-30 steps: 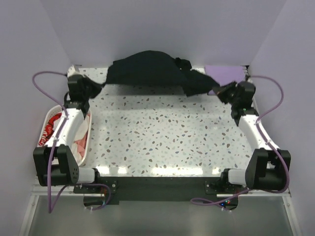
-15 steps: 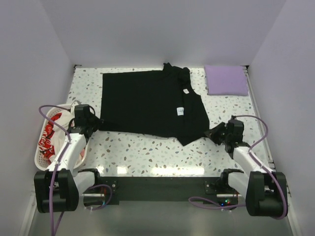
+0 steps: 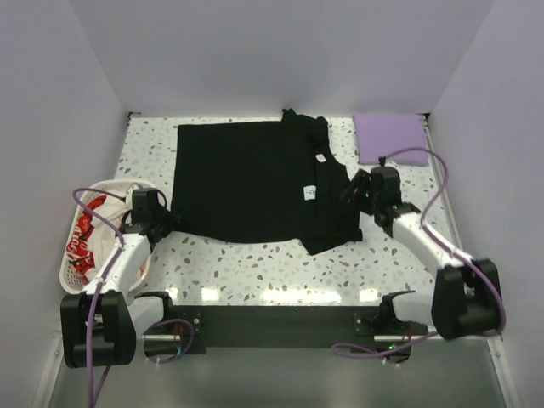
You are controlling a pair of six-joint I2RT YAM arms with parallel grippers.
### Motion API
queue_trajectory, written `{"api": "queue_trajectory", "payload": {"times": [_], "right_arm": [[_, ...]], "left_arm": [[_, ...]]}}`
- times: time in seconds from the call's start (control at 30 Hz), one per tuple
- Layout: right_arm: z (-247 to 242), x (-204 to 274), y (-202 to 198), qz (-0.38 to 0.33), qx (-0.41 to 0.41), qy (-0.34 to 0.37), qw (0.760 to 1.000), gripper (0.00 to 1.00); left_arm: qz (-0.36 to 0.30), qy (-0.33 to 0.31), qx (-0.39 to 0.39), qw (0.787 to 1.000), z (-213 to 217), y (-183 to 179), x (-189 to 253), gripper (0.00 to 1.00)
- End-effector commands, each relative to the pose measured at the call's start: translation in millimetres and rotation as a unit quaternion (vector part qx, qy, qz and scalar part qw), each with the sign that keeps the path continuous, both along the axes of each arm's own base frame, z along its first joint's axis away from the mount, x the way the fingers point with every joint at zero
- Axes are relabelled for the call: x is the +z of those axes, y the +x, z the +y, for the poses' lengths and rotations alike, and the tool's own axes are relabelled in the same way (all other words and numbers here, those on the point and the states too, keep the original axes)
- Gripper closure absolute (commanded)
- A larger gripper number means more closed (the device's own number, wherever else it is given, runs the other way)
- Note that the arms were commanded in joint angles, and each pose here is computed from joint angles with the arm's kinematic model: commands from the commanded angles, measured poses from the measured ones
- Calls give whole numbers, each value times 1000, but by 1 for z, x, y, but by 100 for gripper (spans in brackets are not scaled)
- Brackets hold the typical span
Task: Fold and stack the t-shirts
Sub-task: Flatten the tshirt out
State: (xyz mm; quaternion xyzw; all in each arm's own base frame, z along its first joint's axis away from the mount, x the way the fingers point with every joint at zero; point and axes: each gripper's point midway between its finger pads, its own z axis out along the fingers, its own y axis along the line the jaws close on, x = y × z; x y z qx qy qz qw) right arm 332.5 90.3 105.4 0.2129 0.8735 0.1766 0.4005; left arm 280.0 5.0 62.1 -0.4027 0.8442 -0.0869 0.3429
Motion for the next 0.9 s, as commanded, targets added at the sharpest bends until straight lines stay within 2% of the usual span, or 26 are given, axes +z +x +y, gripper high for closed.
{"api": "queue_trajectory", "payload": {"times": [0.0, 0.13, 0.2, 0.23, 0.27, 0.37, 0.5, 0.63, 0.67, 0.87], "right_arm": [[-21, 15, 55, -17, -19, -84, 996, 41], [-15, -21, 112, 27, -3, -101, 994, 41], [-16, -36, 125, 46, -4, -113, 993, 42], [-15, -29, 140, 36, -4, -115, 993, 42], [-14, -49, 144, 56, 1, -120, 991, 44], [-23, -61, 153, 79, -12, -148, 986, 44], [-23, -71, 157, 90, -12, -151, 984, 47], [-25, -79, 153, 104, -17, -152, 983, 59], [-26, -81, 150, 107, -17, -156, 982, 65], [-34, -83, 141, 122, -26, -160, 979, 78]], "left_arm": [[-7, 6, -23, 1000, -2, 6, 9, 86], [-9, 5, -37, 999, -5, 6, 12, 85], [-7, 4, -44, 999, -6, 5, 11, 86], [-6, 3, -47, 999, -7, 4, 9, 86], [-5, 0, -50, 999, -9, 4, 8, 86], [-5, 0, -52, 999, -9, 3, 7, 86], [-8, 0, -52, 999, -9, 4, 8, 86], [-8, -3, -51, 999, -10, 6, 8, 86], [-8, -2, -52, 999, -10, 6, 7, 86], [0, -4, -51, 999, -10, 3, 3, 87]]}}
